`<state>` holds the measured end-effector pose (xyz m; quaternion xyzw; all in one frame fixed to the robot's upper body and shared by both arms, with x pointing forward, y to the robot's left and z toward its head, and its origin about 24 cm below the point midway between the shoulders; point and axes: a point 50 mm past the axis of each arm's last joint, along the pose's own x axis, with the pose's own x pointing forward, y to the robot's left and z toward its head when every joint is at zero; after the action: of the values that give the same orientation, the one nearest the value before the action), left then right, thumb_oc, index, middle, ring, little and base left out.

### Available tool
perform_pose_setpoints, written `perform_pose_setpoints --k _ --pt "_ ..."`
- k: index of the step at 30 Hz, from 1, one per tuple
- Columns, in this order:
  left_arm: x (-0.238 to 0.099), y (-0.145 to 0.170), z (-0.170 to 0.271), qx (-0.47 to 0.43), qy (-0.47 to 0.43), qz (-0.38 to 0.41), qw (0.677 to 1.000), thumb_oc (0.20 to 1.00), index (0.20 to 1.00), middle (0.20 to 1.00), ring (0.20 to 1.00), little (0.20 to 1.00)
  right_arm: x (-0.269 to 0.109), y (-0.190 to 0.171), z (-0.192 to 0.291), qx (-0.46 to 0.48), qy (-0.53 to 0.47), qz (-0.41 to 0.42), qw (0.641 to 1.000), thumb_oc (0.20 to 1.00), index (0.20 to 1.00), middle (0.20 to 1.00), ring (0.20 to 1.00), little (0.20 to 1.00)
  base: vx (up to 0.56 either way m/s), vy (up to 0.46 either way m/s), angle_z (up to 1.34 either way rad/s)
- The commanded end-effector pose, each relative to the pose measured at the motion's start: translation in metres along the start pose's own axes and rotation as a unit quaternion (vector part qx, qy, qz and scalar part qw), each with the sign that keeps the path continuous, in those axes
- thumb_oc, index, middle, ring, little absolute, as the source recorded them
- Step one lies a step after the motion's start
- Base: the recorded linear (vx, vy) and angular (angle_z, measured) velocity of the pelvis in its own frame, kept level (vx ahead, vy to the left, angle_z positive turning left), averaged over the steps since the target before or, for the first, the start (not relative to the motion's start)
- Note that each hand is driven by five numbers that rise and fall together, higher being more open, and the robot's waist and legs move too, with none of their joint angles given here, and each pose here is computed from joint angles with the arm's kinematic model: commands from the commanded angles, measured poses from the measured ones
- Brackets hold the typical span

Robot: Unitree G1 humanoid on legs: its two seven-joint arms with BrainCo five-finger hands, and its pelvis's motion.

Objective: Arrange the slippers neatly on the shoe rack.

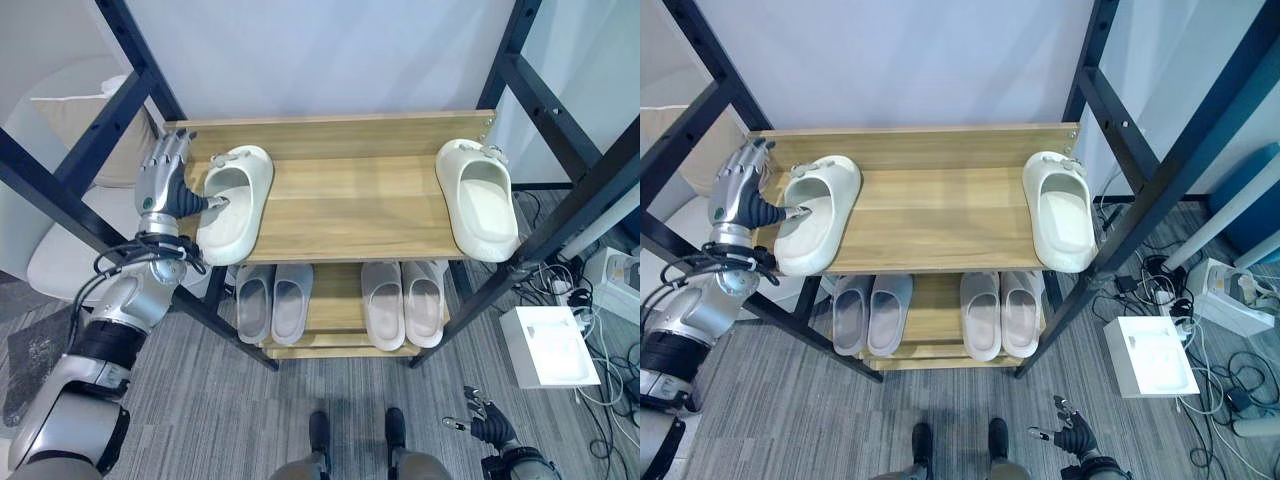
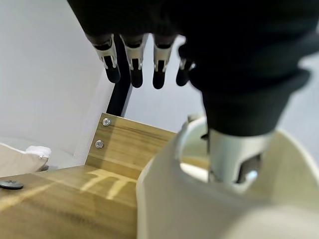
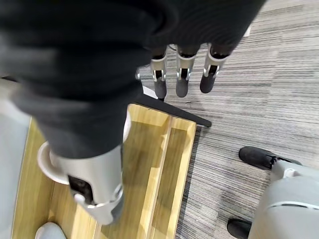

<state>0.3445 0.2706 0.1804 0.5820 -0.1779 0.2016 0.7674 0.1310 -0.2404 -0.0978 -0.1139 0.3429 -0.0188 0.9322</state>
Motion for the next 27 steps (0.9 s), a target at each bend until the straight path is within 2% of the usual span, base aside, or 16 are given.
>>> perform_pose_setpoints --k 1,10,12,18,23,27 --pt "0.043 0.03 0.009 0.025 0.012 0.059 0.998 1.0 1.0 1.0 1.0 1.0 0.005 -0.012 0.038 0.006 -0.085 -0.01 0.996 1.0 1.0 1.0 1.0 1.0 -0.02 -0.001 -0.04" --pt "0.067 0.044 0.02 0.009 0.02 0.07 0.997 1.0 1.0 1.0 1.0 1.0 0.005 -0.012 0.047 0.025 -0.103 -0.011 0.994 1.0 1.0 1.0 1.0 1.0 -0.02 -0.002 -0.01" --pt "0.071 0.048 0.029 -0.02 0.013 0.082 0.996 1.0 1.0 1.0 1.0 1.0 0.005 -0.011 0.048 0.027 -0.105 -0.007 0.994 1.0 1.0 1.0 1.0 1.0 0.0 -0.011 -0.74" --pt "0.072 0.05 0.044 -0.038 -0.014 0.097 0.994 1.0 1.0 1.0 1.0 1.0 0.006 -0.008 0.053 0.027 -0.116 -0.002 0.993 1.0 1.0 1.0 1.0 1.0 0.01 -0.005 0.04" --pt "0.065 0.047 0.061 -0.108 -0.033 0.126 0.986 1.0 1.0 1.0 1.0 1.0 0.006 -0.004 0.051 0.029 -0.111 0.0 0.993 1.0 1.0 1.0 1.0 1.0 0.02 -0.009 -0.06" --pt "0.062 0.046 0.065 -0.11 -0.036 0.134 0.984 1.0 1.0 1.0 1.0 1.0 0.004 -0.006 0.049 0.026 -0.11 -0.001 0.994 1.0 1.0 1.0 1.0 1.0 0.01 -0.002 -0.01"
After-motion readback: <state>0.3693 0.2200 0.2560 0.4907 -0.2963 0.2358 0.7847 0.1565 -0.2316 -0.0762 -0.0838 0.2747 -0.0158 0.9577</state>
